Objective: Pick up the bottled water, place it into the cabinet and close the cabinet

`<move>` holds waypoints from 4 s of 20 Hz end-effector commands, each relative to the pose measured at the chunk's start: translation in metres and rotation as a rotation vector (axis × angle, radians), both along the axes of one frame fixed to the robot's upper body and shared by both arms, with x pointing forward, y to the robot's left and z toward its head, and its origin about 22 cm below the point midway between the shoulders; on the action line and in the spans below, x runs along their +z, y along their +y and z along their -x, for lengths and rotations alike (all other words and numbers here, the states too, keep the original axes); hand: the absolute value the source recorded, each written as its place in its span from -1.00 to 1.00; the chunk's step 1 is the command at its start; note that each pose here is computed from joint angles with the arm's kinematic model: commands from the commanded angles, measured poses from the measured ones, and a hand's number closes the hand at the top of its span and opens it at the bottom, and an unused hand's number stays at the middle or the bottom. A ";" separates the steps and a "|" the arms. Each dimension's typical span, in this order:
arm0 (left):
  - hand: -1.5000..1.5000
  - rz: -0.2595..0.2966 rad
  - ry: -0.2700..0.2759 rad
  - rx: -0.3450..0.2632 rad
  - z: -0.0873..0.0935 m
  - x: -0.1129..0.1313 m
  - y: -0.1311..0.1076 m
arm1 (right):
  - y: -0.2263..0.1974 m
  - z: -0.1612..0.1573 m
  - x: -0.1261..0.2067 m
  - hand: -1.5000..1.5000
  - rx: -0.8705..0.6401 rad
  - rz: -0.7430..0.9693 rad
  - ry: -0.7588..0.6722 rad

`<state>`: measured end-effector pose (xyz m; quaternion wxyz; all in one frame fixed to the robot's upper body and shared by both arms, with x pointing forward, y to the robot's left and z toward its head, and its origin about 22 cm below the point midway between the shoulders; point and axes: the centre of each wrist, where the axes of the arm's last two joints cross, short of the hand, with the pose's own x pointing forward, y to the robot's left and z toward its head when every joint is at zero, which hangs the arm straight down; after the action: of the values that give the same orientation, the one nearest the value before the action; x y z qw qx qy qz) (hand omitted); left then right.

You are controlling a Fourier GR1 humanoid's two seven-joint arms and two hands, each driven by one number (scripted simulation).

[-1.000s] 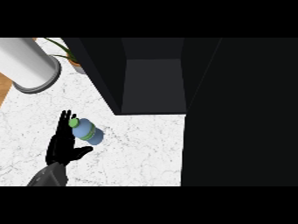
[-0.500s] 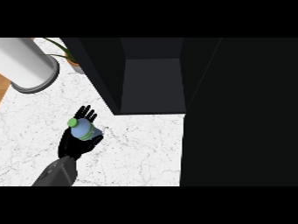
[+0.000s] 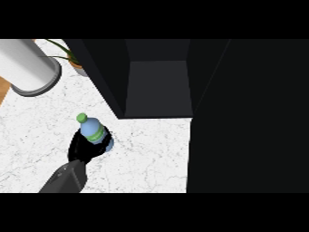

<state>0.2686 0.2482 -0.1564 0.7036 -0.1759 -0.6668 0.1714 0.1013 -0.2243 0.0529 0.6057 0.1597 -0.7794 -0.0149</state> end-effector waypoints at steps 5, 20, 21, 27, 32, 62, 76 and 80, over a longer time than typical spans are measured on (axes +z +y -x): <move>1.00 -0.009 -0.077 -0.002 -0.002 0.007 0.017 | -0.001 0.007 0.001 -1.00 -0.014 0.002 0.011; 1.00 0.106 -0.103 -0.018 0.037 0.001 0.062 | 0.003 -0.003 -0.010 -1.00 -0.001 0.007 0.001; 1.00 0.107 -0.090 0.000 0.041 -0.005 0.041 | 0.014 -0.001 -0.004 -1.00 -0.008 -0.005 0.007; 1.00 0.083 -0.074 -0.052 0.022 0.034 0.035 | 0.006 0.001 0.010 -1.00 0.025 -0.009 0.011; 1.00 0.055 -0.104 -0.098 0.022 0.069 0.000 | 0.015 -0.003 -0.016 -1.00 0.008 0.000 0.022; 1.00 -0.378 -0.274 -0.014 -0.091 0.226 -0.159 | 0.014 -0.015 -0.005 -1.00 0.039 -0.029 0.022; 1.00 -0.583 -0.187 0.159 -0.111 0.226 -0.149 | 0.011 -0.013 -0.006 -1.00 0.084 -0.052 0.000; 1.00 -0.605 -0.182 0.190 -0.117 0.238 -0.140 | 0.019 -0.014 -0.009 -1.00 0.092 -0.056 0.019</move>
<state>0.3284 0.1063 0.0276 0.6485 0.1060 -0.7508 0.0674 0.1172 -0.2066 0.0436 0.6086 0.2073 -0.7659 -0.0072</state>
